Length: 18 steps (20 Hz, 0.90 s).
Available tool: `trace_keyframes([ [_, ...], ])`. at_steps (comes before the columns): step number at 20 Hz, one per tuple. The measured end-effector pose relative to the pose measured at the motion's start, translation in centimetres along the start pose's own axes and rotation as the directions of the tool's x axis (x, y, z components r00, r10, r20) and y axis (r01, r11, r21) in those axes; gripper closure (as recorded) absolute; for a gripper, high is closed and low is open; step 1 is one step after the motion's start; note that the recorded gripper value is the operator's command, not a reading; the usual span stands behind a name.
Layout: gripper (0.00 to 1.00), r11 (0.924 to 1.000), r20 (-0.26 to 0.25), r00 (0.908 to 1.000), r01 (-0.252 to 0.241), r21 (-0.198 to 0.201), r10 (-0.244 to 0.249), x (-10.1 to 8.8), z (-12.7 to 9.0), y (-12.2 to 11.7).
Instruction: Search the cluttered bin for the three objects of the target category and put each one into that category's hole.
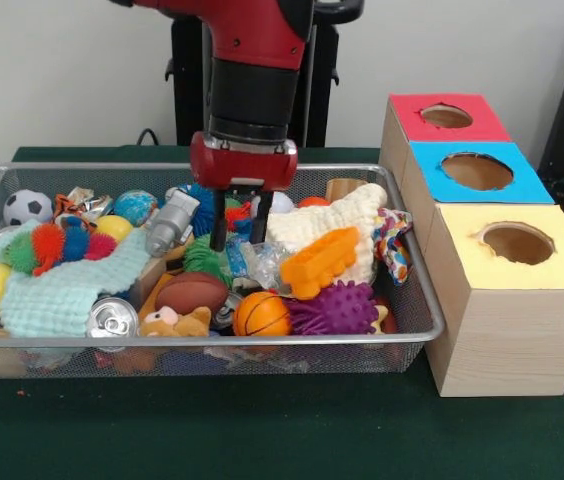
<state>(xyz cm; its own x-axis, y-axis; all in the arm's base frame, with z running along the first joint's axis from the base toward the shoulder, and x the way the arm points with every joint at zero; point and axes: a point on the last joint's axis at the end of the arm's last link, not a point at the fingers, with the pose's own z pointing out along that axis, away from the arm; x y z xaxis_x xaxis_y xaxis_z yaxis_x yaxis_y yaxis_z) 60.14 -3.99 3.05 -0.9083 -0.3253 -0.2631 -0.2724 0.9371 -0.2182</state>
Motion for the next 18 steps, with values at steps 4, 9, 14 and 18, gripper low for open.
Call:
trace_keyframes([
  [4, 1.0, 0.9995, 0.031, 0.9994, 0.013, 0.03, -0.013, -1.5, -1.8, -0.6],
  [9, 1.0, 0.9966, 0.05, 0.9986, 0.016, 0.081, -0.02, -2.6, -4.1, -1.6],
  [14, 1.0, 0.9941, 0.051, 0.9987, -0.007, 0.109, 0.002, -3.7, -6.2, -2.2],
  [18, 1.0, 0.993, -0.002, 0.9978, -0.066, 0.098, 0.066, -4.3, -7.8, -2.6],
])
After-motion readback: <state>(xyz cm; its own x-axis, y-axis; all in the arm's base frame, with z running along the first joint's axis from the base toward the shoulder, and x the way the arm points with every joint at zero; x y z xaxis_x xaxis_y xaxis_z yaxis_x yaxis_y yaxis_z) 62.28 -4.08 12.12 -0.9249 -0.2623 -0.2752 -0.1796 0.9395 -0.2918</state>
